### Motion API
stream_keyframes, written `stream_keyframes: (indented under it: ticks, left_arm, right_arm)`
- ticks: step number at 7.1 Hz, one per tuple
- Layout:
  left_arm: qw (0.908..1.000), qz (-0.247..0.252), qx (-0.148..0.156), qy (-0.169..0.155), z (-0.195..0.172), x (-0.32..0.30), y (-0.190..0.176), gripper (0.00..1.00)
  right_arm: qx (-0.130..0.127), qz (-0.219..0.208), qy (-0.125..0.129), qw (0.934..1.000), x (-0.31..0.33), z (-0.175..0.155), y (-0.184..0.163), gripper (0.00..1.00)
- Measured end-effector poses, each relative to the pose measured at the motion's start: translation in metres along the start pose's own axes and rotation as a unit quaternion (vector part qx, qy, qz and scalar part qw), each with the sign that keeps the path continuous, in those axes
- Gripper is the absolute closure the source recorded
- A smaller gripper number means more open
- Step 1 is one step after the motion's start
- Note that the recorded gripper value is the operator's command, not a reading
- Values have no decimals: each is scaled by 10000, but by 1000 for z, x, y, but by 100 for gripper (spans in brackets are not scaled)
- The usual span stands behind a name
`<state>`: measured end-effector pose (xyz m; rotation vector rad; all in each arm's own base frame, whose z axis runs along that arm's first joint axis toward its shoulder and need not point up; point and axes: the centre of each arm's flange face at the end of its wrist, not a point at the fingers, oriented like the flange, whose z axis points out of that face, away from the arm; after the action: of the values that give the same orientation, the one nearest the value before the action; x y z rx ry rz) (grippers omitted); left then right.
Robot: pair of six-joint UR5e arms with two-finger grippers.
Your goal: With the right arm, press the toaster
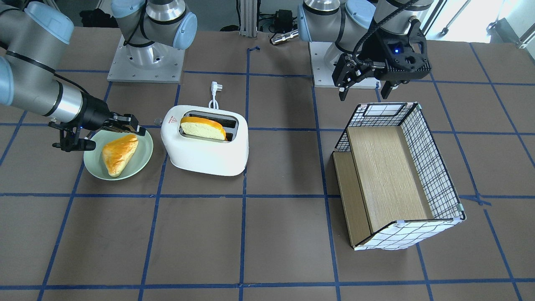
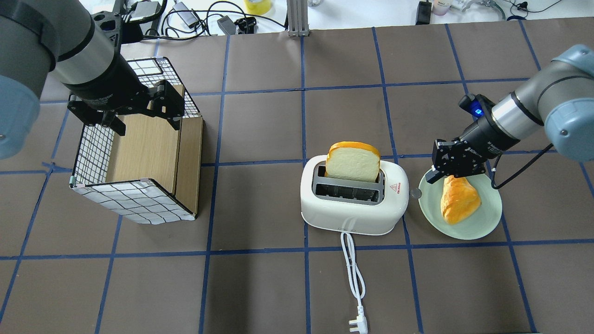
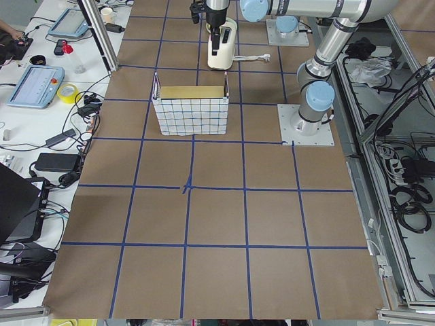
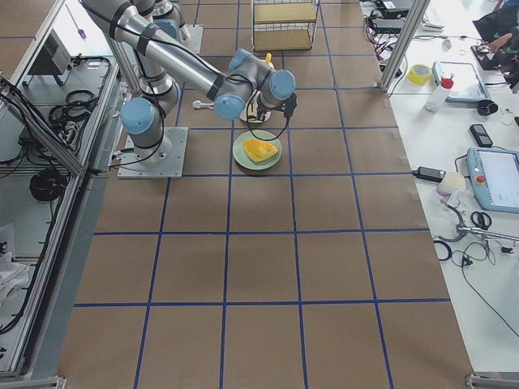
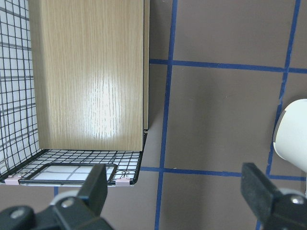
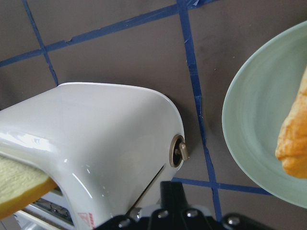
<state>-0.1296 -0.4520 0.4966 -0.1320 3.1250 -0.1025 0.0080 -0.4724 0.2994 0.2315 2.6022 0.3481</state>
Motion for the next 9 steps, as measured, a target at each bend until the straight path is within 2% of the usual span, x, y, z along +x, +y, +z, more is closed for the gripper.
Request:
stream_keyframes:
  ticks: [1, 3, 4, 5, 6, 7, 9]
  left_arm:
    - [10000, 0, 0, -2, 0, 0, 0, 0]
    - [10000, 0, 0, -2, 0, 0, 0, 0]
    - [10000, 0, 0, 0, 0, 0, 0, 0]
    - [10000, 0, 0, 1, 0, 0, 0, 0]
    - [10000, 0, 0, 2, 0, 0, 0, 0]
    - [10000, 0, 0, 2, 0, 0, 0, 0]
    - [10000, 0, 0, 2, 0, 0, 0, 0]
  right_arm:
    - [-3, 7, 101, 9999, -12, -31, -1, 100]
    - [114, 63, 577, 9983, -43, -113, 3, 100]
    - [222, 177, 831, 9961, -63, -150, 10, 65]
    - [351, 278, 1137, 9925, -87, -173, 18, 35]
    - [455, 243, 1502, 9873, -116, -180, 25, 14]
    - [573, 108, 1799, 9820, -145, -175, 29, 5]
    - [1048, -63, 2057, 9730, -195, -158, 33, 5]
